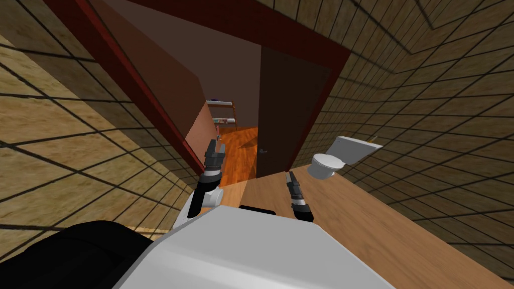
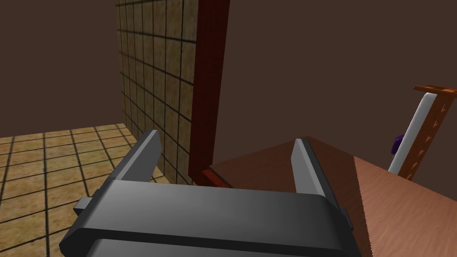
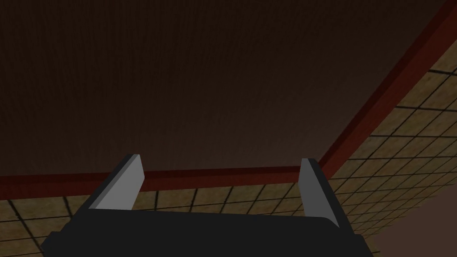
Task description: Push the door open
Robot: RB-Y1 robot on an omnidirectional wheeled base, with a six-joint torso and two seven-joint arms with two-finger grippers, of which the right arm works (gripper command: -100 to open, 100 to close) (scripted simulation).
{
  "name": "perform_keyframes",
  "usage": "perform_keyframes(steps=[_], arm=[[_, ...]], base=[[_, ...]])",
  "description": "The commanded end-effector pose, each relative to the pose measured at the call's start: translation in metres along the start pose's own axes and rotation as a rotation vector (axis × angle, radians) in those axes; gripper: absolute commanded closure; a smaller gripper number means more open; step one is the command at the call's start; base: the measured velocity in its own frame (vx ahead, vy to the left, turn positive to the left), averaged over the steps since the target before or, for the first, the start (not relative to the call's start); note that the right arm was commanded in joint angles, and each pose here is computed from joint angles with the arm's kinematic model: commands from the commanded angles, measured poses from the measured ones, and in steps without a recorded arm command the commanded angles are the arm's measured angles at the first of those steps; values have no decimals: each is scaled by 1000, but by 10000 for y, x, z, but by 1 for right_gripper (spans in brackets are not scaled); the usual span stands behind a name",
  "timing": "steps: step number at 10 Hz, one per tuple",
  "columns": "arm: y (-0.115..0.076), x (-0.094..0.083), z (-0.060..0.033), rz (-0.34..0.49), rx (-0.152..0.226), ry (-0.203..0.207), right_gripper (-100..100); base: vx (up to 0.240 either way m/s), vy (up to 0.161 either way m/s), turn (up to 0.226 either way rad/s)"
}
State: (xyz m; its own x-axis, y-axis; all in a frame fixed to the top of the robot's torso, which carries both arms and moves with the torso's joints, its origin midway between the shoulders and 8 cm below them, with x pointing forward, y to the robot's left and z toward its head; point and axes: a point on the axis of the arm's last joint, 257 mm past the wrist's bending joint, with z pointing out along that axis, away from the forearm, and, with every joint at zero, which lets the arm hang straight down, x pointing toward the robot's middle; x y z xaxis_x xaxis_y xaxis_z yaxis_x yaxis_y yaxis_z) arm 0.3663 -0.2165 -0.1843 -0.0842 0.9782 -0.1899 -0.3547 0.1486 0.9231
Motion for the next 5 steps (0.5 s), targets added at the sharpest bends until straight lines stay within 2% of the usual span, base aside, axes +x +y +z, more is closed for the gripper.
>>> perform_keyframes(steps=[1,2,5], arm=[[-81,67,-36,6,12,16,-100],[-174,155,-92,13,27,36,-100],[-307,290,-183,25,51,66,-100]], base=[[94,1,-34],[119,12,-79],[127,2,-42]])
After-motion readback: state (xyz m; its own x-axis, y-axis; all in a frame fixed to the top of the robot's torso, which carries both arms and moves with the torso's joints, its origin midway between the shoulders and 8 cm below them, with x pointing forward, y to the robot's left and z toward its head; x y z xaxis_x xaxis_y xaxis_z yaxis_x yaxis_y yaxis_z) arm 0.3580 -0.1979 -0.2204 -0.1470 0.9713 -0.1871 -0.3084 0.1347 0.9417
